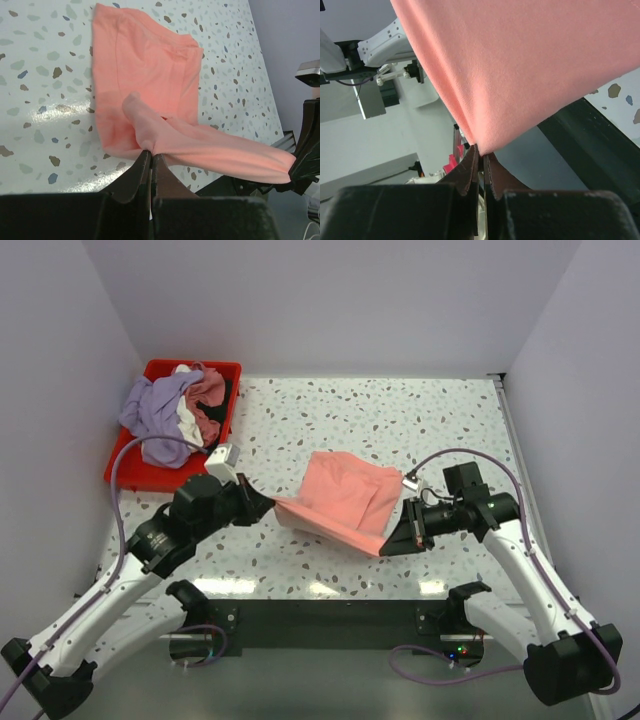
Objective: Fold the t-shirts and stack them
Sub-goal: Fold the tshirt
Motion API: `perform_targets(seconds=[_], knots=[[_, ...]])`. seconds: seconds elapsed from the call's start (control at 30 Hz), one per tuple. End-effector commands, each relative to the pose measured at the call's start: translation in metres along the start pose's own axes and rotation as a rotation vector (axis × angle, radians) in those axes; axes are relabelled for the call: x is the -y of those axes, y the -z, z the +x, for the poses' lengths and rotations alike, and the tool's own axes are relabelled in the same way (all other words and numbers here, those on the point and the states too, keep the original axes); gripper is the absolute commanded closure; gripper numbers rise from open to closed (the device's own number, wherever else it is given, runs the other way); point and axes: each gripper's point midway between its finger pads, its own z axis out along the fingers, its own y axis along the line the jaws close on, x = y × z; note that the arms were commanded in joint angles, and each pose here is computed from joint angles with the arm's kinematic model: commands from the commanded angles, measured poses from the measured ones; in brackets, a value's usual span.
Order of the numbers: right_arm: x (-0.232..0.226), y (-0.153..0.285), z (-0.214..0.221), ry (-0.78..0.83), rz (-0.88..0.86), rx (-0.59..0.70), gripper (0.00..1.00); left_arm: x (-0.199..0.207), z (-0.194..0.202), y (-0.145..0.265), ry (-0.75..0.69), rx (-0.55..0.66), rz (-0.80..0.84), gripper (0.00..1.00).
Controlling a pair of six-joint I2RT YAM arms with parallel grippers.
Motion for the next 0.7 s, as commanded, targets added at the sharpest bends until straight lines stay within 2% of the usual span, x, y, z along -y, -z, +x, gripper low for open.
perform_targets(seconds=[0.0,0.4,0.67], knots=[[-0.007,0.003,0.011,-0.059,-0.024,-0.035,1.00,-0.016,-0.046,0.007,0.000,0.187,-0.129,1.00],[0.022,-0.009,-0.018,-0.093,0.084,0.003,1.00,-0.020,-0.055,-0.043,-0.029,0.174,-0.192,1.00],[0.031,-0.011,-0.062,-0.037,0.157,0.125,1.00,-0.022,-0.069,-0.086,-0.049,0.157,-0.221,1.00]])
